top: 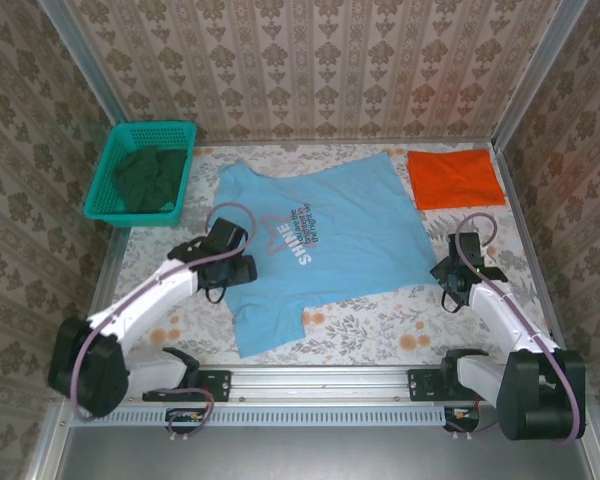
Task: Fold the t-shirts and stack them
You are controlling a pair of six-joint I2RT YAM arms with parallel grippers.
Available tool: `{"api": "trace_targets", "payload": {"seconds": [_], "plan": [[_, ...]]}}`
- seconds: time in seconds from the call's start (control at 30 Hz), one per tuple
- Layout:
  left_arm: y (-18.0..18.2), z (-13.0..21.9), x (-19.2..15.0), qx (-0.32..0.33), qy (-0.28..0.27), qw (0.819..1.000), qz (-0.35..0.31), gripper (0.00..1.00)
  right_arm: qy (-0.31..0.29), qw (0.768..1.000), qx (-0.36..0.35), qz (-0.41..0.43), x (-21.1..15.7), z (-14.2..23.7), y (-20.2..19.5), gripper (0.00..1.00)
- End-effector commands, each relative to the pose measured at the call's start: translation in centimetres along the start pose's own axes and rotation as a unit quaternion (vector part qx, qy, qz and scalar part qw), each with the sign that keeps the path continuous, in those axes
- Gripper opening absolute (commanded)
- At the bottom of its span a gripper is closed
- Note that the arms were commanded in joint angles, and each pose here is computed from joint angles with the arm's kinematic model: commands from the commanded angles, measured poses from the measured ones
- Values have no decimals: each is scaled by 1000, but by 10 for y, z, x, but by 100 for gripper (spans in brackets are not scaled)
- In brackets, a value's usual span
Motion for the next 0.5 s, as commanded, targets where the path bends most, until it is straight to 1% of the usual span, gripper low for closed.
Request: {"api": "trace_targets", "payload": {"seconds": [0.0, 0.1, 0.17, 0.3, 0.33, 0.4, 0.47], "plan": [[24, -11, -21, 21, 13, 999, 44, 74, 35, 999, 36, 12, -13, -6, 8, 57], [27, -18, -23, 23, 14, 999, 48, 75, 39, 998, 38, 16, -10, -7, 13, 58], [25, -26, -25, 10, 24, 998, 55, 75, 39, 999, 34, 18, -8, -7, 14, 59], [26, -40, -23, 10, 31, 997, 67, 69, 50, 998, 21, 18, -7, -12, 14, 60], [27, -43, -22, 12, 30, 997, 67, 66, 51, 998, 20, 19, -8, -15, 15, 60], [30, -49, -19, 18, 27, 997, 73, 55, 51, 998, 21, 22, -6, -19, 17, 59], [32, -55, -16, 19, 35, 995, 94, 39, 61, 997, 40, 18, -8, -23, 25, 58]]}}
Point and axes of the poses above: each hand's point on the last joint's axis, 136 mm out from that joint toward the fingers, its own z axis back along the fingers, its own y axis along the line the jaws close on, x = y × z, the point moved 1 cm from there along z, back along the fingers, and after that the axes turned 6 degrees about z, right-handed, at the moved point
